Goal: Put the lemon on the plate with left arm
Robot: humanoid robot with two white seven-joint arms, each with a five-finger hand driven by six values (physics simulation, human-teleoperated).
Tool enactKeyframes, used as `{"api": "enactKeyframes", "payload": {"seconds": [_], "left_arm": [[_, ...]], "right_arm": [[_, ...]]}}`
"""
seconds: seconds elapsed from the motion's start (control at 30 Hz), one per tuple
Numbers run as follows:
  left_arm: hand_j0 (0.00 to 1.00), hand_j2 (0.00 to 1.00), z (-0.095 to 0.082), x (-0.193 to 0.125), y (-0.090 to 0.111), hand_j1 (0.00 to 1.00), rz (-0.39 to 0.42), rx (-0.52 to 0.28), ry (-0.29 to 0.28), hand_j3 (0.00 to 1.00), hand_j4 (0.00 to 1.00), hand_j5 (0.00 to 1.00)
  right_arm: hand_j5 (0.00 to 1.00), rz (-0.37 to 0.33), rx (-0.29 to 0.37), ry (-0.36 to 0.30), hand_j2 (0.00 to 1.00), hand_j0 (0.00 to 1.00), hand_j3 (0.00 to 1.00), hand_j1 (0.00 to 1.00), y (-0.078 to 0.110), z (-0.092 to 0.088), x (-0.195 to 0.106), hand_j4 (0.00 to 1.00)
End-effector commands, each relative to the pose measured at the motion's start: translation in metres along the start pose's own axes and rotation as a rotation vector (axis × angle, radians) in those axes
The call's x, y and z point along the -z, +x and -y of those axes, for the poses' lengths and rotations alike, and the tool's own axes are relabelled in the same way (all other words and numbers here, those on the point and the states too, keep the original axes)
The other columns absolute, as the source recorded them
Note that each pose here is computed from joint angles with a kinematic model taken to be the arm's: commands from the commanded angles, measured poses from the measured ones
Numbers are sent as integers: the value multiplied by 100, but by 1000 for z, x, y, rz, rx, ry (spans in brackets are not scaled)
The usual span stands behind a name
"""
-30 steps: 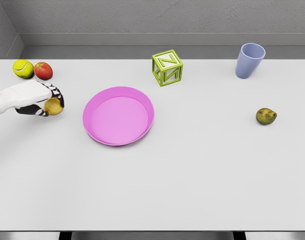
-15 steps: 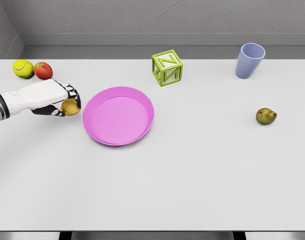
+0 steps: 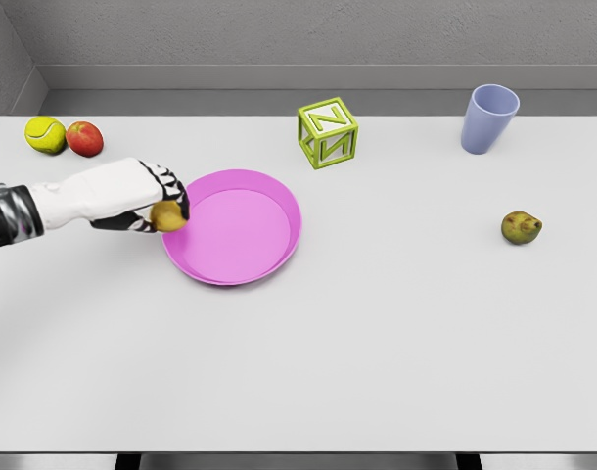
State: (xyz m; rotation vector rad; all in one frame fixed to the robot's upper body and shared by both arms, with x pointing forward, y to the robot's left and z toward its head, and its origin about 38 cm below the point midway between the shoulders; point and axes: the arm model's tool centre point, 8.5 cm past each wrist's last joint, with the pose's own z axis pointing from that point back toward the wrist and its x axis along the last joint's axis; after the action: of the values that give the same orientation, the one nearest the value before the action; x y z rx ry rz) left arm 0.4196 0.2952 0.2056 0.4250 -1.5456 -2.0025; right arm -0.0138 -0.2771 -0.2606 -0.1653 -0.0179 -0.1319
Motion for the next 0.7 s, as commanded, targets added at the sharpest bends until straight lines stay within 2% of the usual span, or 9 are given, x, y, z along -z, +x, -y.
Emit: {"api": "enactKeyframes", "payload": {"seconds": [0.0,0.23,0.27,0.3,0.43,0.47,0.5,0.57,0.67], "left_arm": [[52,52,-1,6,8,52,26,0,8,52,52,52],[54,54,-5,21,25,54,81,11,29,54,54,54],[74,74,-6,25,27,74,87,9,38,74,74,74],[100,100,-8,27,29,100,93,11,48,100,100,100],[100,100,-10,23,25,100,78,17,44,100,100,100],[100,100,-13,17,20,100,63,17,51,100,100,100],[100,100,-20,-3,6,100,9,29,62,100,100,100],[100,100,-20,-30,-13,100,-68,25,56,100,100,100],[100,100,-6,-73,-52,100,-223,-47,64,100,100,100]], "right_arm": [[100,-2,0,0,100,100,100,100,0,0,0,100],[100,0,0,0,100,100,100,100,0,0,0,100],[100,-2,0,0,100,100,100,100,0,0,0,100],[100,0,0,0,100,100,100,100,0,0,0,100],[100,1,0,0,100,100,100,100,0,0,0,100],[100,0,0,0,100,100,100,100,0,0,0,100],[100,-2,0,0,100,100,100,100,0,0,0,100],[100,0,0,0,100,100,100,100,0,0,0,100],[100,1,0,0,100,100,100,100,0,0,0,100]]}}
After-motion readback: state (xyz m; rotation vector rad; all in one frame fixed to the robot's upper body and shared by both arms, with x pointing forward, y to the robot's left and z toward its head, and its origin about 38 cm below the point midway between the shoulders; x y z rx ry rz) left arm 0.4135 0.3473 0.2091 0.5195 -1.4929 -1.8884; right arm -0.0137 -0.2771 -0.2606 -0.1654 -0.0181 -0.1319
